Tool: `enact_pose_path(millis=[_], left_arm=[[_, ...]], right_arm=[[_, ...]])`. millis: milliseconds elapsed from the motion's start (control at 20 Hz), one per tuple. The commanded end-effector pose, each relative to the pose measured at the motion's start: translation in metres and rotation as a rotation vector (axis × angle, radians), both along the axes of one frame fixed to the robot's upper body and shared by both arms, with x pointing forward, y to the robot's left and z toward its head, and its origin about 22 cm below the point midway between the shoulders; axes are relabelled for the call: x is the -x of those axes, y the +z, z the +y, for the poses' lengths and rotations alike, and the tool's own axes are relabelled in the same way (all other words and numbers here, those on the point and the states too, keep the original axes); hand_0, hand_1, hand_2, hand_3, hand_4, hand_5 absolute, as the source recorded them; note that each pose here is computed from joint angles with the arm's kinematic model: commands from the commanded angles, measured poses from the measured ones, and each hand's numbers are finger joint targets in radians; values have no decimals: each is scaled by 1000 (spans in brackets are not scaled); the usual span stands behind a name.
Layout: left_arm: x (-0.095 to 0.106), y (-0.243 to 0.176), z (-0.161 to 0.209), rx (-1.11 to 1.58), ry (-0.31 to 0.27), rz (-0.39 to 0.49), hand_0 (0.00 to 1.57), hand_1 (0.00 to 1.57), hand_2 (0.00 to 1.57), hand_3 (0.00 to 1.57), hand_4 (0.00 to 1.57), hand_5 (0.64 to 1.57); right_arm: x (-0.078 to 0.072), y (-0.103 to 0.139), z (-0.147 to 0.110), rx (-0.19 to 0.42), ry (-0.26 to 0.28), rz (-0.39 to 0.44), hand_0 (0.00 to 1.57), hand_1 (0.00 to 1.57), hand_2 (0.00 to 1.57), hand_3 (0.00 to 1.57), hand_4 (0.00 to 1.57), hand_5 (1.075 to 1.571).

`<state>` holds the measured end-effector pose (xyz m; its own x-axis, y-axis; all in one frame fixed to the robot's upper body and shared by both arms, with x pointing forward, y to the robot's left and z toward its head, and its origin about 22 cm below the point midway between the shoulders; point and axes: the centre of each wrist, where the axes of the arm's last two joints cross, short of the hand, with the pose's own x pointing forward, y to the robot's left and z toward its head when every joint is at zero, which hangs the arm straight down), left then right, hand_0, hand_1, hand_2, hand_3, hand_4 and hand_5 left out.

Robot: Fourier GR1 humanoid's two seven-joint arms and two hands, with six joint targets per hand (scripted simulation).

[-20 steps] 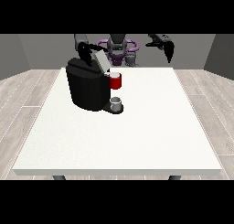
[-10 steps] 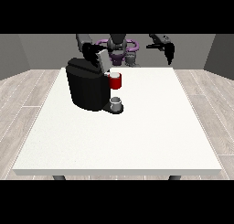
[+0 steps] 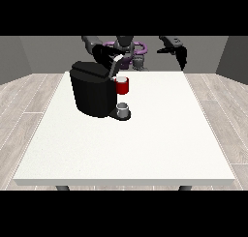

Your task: Insert the coffee pod into the coffee machine and close the lid

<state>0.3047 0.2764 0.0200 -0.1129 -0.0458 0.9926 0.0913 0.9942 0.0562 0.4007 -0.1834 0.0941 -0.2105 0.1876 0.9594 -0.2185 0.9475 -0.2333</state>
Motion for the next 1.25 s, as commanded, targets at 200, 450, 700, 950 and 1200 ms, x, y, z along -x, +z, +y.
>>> enact_pose_path(millis=[200, 450, 700, 950, 1200], left_arm=[[3, 9, -5, -5, -70, 25, 0, 0, 0, 0, 154, 1571], [-10, 16, -8, 18, -31, -64, 0, 0, 0, 0, 196, 1571], [5, -4, -7, 19, -42, -49, 0, 0, 0, 0, 145, 1571], [22, -28, -31, 55, -19, 11, 0, 0, 0, 0, 192, 1571], [23, -41, 3, 49, 69, 69, 0, 0, 0, 0, 192, 1571]], right_arm=[[-7, 3, 22, 87, -24, -9, 0, 0, 0, 0, 149, 1571], [-8, 14, 34, 91, 44, -62, 0, 0, 0, 0, 116, 1571], [4, 5, 56, 1, 138, -55, 0, 0, 0, 0, 67, 1571], [38, -47, 54, -104, 158, -21, 0, 0, 0, 0, 275, 1571], [76, -75, 49, -207, 135, 81, 0, 0, 0, 0, 157, 1571]])
